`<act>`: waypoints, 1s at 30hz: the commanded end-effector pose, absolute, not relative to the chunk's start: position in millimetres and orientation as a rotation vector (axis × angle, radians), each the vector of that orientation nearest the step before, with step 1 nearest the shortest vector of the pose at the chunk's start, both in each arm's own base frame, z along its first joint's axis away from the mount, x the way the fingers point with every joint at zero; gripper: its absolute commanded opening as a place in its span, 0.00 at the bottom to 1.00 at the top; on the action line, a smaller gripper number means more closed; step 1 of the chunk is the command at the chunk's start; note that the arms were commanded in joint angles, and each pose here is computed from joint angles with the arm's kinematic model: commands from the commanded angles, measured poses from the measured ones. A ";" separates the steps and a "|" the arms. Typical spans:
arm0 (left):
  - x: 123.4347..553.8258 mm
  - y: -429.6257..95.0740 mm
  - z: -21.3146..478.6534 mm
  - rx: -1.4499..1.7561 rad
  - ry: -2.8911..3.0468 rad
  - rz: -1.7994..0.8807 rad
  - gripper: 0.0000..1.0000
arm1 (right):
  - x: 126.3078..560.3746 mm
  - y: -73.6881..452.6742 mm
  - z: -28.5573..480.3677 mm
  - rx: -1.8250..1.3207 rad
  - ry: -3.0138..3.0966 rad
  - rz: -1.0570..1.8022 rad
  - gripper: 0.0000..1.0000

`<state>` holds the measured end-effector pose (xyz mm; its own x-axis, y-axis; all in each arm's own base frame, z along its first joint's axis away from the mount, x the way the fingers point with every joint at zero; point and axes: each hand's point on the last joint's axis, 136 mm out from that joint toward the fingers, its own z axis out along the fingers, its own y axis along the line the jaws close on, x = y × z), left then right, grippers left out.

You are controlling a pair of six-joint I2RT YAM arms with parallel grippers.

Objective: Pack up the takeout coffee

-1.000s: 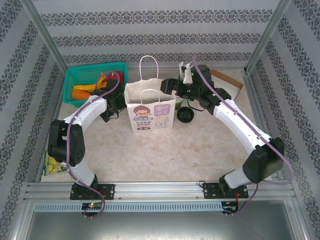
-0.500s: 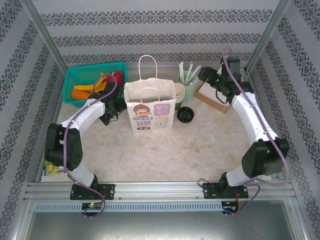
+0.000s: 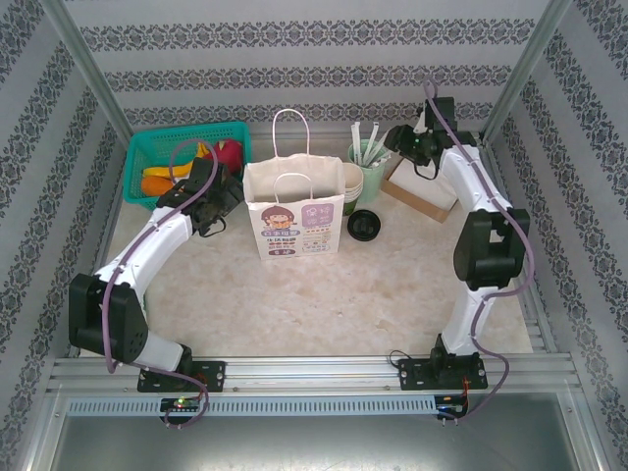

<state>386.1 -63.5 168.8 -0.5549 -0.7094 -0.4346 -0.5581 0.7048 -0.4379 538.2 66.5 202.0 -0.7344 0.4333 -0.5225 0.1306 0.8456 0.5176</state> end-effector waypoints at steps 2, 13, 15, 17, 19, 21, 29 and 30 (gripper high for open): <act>385.5 -54.0 171.7 -0.942 2.280 -0.287 1.00 | 542.1 70.6 203.8 0.384 2.388 0.588 0.43; 376.5 -34.1 196.5 -0.969 2.153 -0.246 1.00 | 532.9 77.8 238.8 0.326 2.341 0.573 0.00; 377.1 -34.0 204.0 -0.962 2.131 -0.268 1.00 | 524.8 77.1 254.7 0.307 2.315 0.561 0.00; 379.2 -34.2 212.9 -0.948 2.111 -0.290 1.00 | 513.4 77.2 271.3 0.285 2.297 0.551 0.00; 380.5 -33.3 221.0 -0.937 2.098 -0.293 1.00 | 498.4 75.8 287.7 0.256 2.280 0.534 0.00; 382.9 -33.1 227.3 -0.917 2.093 -0.295 1.00 | 483.0 76.7 300.6 0.213 2.271 0.529 0.00; 402.8 -54.8 250.4 -0.737 2.102 -0.419 1.00 | 412.2 90.8 368.6 -0.010 2.214 0.565 0.00; 402.1 -53.9 250.7 -0.737 2.104 -0.410 1.00 | 402.5 96.0 385.5 -0.033 2.180 0.608 0.00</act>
<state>390.7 -49.8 232.5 -0.4703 -0.6657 -0.5794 -0.4256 0.7462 -0.5120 429.1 80.1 364.3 -0.6326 0.2418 -0.7358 -0.1309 0.9030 0.4093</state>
